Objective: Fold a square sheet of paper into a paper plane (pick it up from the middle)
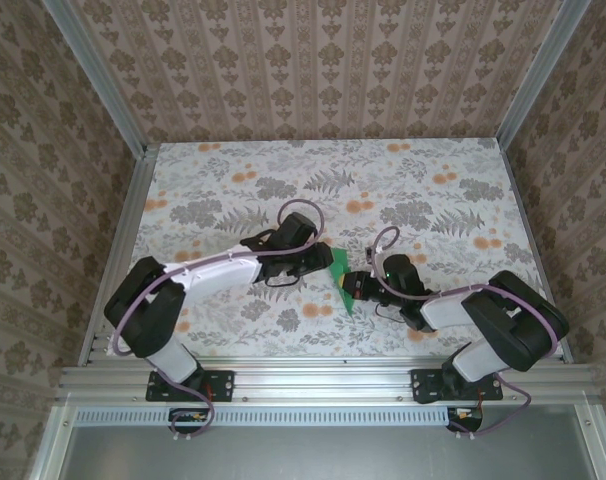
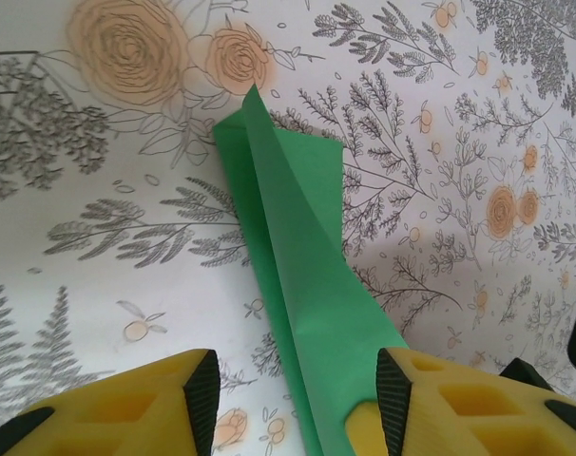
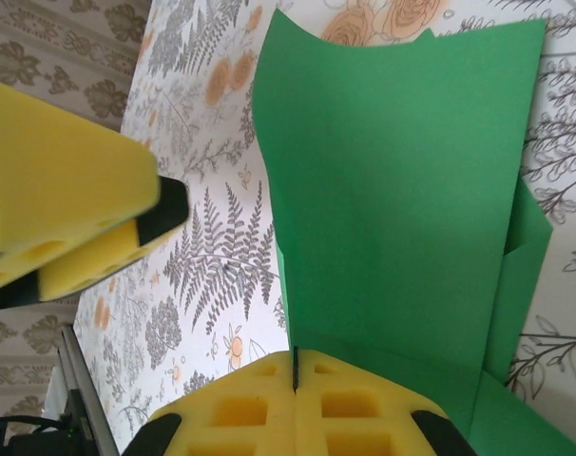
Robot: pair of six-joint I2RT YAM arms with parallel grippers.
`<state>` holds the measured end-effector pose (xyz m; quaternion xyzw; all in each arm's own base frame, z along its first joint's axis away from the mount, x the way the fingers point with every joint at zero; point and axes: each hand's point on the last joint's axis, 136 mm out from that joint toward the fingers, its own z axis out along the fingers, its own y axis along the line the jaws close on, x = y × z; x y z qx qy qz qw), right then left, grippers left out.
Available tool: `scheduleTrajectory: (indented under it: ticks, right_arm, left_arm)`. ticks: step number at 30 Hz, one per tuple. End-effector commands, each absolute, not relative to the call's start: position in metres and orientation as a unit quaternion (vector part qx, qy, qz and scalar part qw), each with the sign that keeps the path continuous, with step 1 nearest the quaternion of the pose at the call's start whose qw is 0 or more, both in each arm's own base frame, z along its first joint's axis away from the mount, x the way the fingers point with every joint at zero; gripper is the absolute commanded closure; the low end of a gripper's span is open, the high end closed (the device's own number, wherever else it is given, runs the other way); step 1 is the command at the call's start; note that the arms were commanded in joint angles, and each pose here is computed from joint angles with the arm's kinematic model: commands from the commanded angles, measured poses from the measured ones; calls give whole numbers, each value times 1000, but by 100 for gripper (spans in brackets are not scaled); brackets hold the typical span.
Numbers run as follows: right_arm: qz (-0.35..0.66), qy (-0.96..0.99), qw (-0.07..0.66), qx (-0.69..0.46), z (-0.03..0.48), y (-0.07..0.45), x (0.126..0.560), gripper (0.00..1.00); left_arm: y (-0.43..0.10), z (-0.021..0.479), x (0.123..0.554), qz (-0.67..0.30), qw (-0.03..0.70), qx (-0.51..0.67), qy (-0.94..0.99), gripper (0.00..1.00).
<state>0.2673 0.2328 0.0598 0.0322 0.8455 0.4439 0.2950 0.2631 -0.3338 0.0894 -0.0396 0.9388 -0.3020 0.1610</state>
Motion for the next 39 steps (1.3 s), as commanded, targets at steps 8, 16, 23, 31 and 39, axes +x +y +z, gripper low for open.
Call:
scheduleTrajectory:
  ticks: [8,16,23,31,39]
  right_arm:
    - [459,847,255,83,41,219,268,100]
    - [480,831,248,132,28,210,272,100]
    - [473,834,238,154,19,202,272,100]
    - [468,840,229,152,20,202,271,92]
    - [419,871,231,108,26,195,263,68]
  left_arm:
    - [-379,85,276,-347,135,-13,928,63]
    - [-391,74,280,-347,127,-6,929,66]
    - [-401,69,282,-349,120,9,929,65]
    - [-402,52,289,-329,117,3,937,66]
    - [-391,41,301,-318,123,-32,940,67]
